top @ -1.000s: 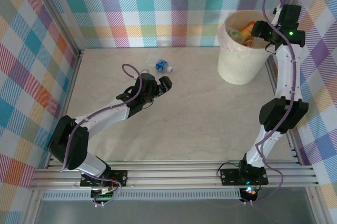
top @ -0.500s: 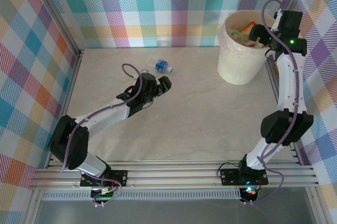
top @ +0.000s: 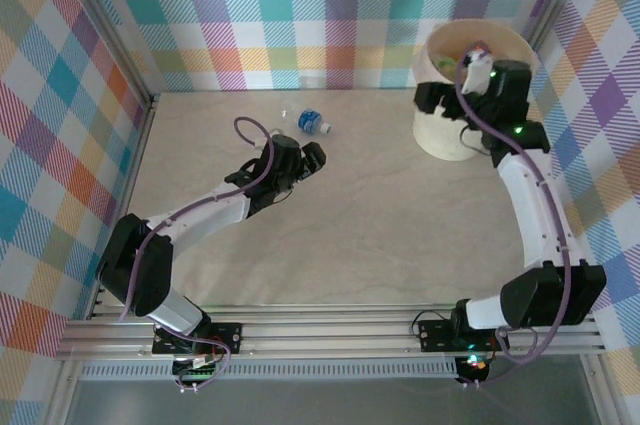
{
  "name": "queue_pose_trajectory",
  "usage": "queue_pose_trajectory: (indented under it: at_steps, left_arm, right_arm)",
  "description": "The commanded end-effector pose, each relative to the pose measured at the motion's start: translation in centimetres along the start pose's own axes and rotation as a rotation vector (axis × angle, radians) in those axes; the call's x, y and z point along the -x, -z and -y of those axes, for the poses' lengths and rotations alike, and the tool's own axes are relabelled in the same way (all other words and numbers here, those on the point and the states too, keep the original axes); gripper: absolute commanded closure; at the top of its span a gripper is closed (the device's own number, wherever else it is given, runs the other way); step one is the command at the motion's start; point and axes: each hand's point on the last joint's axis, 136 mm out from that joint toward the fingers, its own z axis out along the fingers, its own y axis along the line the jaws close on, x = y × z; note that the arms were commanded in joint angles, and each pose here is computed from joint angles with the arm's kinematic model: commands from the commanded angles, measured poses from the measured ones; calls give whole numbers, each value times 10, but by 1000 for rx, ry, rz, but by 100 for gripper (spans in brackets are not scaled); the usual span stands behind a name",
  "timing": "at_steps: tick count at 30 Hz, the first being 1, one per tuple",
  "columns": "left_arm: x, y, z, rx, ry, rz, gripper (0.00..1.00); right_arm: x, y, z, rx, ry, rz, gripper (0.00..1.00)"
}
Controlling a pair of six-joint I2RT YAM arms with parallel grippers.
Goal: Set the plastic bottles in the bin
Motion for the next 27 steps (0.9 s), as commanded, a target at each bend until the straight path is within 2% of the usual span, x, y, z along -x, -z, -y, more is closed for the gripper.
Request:
queue_pose_trajectory:
  at_steps: [1, 5, 11, 15, 17, 27]
  left_arm:
    - [13, -3, -8, 80, 9, 48, 0]
    - [33, -13, -16, 141, 32, 100, 0]
    - [72, -45, -14, 202, 59, 179, 0]
    - [101, -73, -13, 287, 28, 241, 0]
    - [106, -88, -19, 332, 24, 232, 0]
    - [134, -144, -23, 328, 79, 251, 0]
  right_arm:
    - [-1, 0, -38, 141, 17, 59, 0]
    - [-28, -10, -52, 201, -34, 21, 0]
    - [-52, -21, -49, 200, -111, -16, 0]
    - [-56, -22, -45, 181, -115, -31, 0]
    - [-55, -22, -44, 174, -109, -30, 0]
    - [-58, -25, -36, 129, -69, -48, 0]
